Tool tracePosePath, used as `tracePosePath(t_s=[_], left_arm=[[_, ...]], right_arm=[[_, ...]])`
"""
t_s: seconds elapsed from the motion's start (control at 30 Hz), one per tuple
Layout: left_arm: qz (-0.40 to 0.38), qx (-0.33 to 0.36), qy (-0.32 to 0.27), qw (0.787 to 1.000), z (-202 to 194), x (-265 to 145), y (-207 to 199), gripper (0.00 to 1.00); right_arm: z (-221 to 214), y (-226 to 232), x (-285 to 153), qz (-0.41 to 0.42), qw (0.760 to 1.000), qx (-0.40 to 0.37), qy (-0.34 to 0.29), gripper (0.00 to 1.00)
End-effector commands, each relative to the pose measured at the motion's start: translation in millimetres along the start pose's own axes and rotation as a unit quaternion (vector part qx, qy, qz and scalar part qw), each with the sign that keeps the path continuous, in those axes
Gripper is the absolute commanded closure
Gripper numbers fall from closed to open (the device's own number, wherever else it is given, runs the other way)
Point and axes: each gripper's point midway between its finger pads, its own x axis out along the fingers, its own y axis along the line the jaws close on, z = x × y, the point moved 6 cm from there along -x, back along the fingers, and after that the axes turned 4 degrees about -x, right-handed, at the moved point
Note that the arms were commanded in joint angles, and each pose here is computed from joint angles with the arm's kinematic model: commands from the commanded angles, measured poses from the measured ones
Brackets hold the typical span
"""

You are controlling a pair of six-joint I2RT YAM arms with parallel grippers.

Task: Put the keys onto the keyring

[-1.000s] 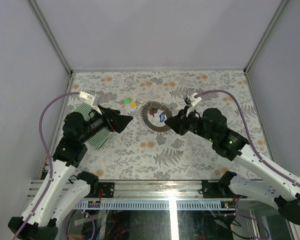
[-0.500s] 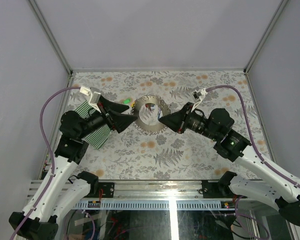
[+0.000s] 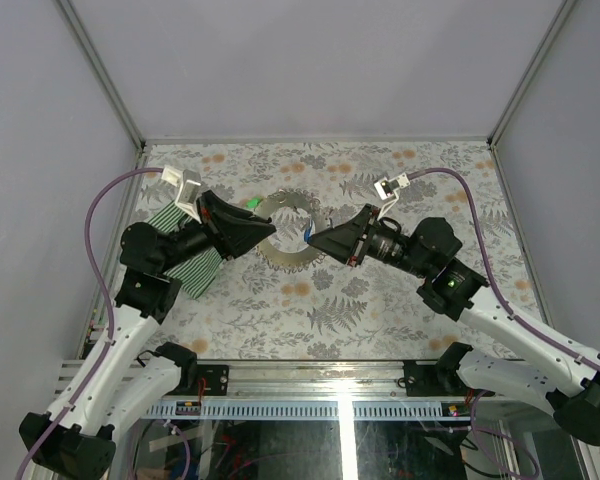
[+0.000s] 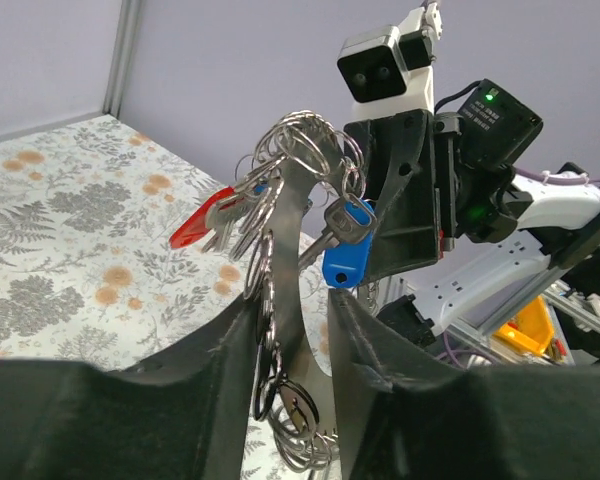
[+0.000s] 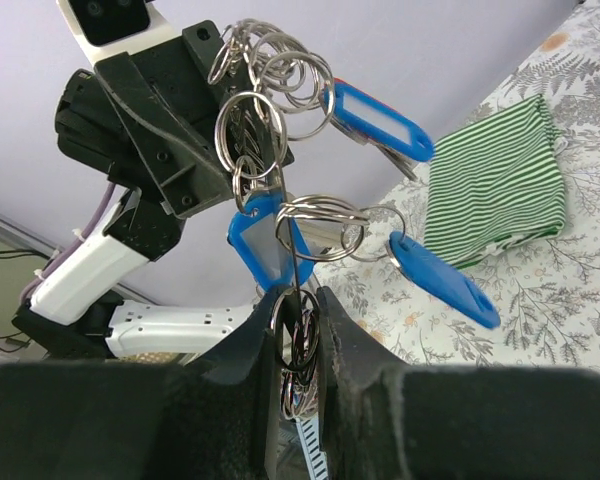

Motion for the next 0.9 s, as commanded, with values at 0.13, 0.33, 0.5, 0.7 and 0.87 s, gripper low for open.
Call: tracePosePath(t_s=[0.13,0.33,0.5,0.7,0.87], left_arm=[[-0.042,0.028,-0.021,0.998,14.2,0.9,-20.1,0.89],[-0.021,0.042,-0.004,0.999,20.8,1.5,-21.3,1.00],[0.066,0.053,0.058,0.995,27.9,1.7,-8.3,1.00],[0.219,0.034,0.175,0.959,25.9,5.6,42.9,1.00],[0.378,-0.020,0.280,0.882,2.0,6.6,107.7,1.00]], right_arm=[[17.4,22.2,-2.7,0.056,0.997,-0.017,-0.042,1.00],[16.3,15.9,-12.0,0.023,0.997,-0.056,-0.039,0.77],[28.8,-11.7,-44.8,-0.146,0.980,-0.127,-0.056,0.36],[38.5,-45.9,-107.5,-0.354,0.916,-0.169,-0.089,0.19],[30.8,-56.3,-125.1,-0.402,0.897,-0.166,-0.078,0.19]])
